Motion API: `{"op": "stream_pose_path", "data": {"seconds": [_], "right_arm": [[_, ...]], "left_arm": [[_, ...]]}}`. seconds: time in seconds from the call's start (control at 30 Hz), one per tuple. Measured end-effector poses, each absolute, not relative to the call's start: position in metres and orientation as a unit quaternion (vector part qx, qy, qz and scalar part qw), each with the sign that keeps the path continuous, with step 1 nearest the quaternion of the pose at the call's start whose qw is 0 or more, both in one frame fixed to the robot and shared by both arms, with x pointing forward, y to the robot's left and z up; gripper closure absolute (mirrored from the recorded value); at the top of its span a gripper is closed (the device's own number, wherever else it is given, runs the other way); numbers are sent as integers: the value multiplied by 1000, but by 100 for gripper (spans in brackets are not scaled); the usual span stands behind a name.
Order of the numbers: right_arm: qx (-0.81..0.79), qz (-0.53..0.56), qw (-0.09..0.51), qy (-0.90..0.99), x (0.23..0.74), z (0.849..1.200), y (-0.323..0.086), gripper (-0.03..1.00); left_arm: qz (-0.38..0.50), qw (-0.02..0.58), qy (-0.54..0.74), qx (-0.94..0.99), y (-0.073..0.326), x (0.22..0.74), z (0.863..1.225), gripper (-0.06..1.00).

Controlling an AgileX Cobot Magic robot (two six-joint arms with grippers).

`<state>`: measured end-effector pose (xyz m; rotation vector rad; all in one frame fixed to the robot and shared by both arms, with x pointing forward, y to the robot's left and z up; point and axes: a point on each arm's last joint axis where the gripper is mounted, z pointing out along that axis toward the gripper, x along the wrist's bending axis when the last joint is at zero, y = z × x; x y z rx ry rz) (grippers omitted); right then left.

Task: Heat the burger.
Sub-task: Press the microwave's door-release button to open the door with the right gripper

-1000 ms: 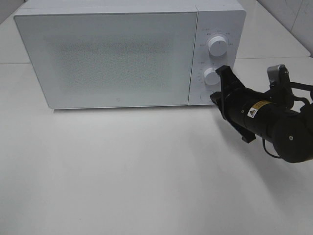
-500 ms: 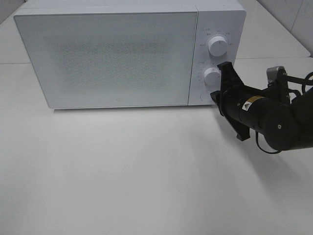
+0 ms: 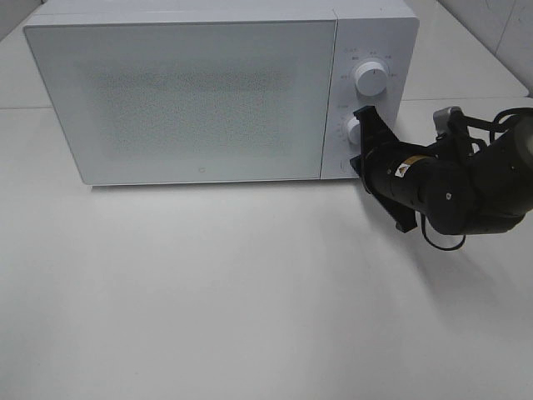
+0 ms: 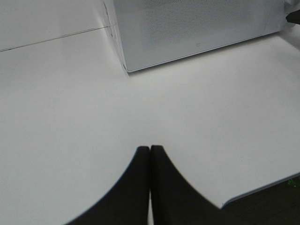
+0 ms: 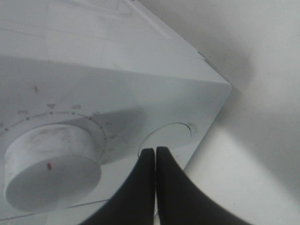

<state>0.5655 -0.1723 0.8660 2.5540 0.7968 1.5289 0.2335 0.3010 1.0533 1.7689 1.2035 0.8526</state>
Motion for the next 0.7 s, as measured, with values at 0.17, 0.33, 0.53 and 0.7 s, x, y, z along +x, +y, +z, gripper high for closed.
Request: {"op": "stream_pose_path", "data": {"seconds": [0.17,0.33,0.53,0.7], "right_arm": [[825,503,29,255,572,869,-170,97],[830,496,29,252,574,865,-169,97],[825,501,32,259,575,856,-168,97],[816,513,34,264,576,856,-168,97]], "left_arm": [[338,407,477,702,301,234,1053,94],[338,407,477,702,301,234,1053,94],[338,407,477,702,301,234,1053,94],[338,407,477,702,301,234,1053,94]]}}
